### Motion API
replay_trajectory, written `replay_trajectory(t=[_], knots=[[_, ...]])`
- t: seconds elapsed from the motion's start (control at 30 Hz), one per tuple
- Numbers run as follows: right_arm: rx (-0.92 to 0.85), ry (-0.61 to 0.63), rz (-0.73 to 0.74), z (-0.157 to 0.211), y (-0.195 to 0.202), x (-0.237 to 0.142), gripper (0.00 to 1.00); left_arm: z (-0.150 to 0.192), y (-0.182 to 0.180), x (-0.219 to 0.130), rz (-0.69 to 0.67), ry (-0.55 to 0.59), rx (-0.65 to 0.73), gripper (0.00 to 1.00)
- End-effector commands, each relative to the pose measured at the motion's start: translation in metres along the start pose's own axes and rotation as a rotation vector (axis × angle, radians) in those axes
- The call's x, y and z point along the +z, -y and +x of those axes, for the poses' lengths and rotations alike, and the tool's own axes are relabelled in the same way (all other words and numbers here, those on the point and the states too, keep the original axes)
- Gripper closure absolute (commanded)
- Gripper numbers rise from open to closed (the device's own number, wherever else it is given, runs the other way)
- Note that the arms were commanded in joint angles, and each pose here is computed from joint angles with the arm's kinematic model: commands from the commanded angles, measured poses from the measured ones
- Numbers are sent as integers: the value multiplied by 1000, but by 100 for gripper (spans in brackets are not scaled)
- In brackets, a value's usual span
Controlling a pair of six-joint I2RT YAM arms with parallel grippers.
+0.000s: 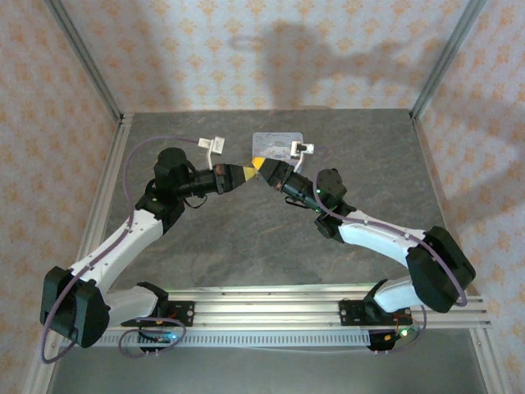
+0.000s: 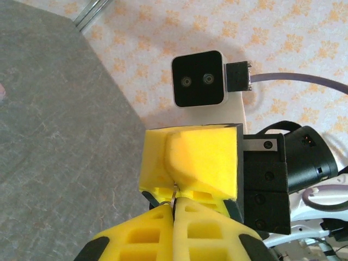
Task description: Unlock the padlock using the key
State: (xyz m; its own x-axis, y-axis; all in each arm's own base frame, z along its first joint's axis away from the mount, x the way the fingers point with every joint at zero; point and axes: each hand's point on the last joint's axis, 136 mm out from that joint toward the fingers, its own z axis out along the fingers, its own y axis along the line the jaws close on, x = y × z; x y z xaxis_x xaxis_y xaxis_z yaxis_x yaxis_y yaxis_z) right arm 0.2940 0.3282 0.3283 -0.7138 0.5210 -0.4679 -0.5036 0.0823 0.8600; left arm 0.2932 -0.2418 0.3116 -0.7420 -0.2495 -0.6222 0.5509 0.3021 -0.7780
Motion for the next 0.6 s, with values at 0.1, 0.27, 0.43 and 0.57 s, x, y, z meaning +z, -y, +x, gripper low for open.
replay_trajectory(t=[0.1,0.27,0.43,0.57], knots=[[-32,4,-17,-1,-9,5,100,-4,13,-3,16,-10,88,100],[-89,0,97,-4,1,-1,85,3,3,-9,-56,-25,125,100],[-159,-13,253,-10,11,-13,47,10,-16,-13,-129,-45,150,100],[-191,4,378,-19,25,-28,40,17,-31,-13,-177,-69,172,100]])
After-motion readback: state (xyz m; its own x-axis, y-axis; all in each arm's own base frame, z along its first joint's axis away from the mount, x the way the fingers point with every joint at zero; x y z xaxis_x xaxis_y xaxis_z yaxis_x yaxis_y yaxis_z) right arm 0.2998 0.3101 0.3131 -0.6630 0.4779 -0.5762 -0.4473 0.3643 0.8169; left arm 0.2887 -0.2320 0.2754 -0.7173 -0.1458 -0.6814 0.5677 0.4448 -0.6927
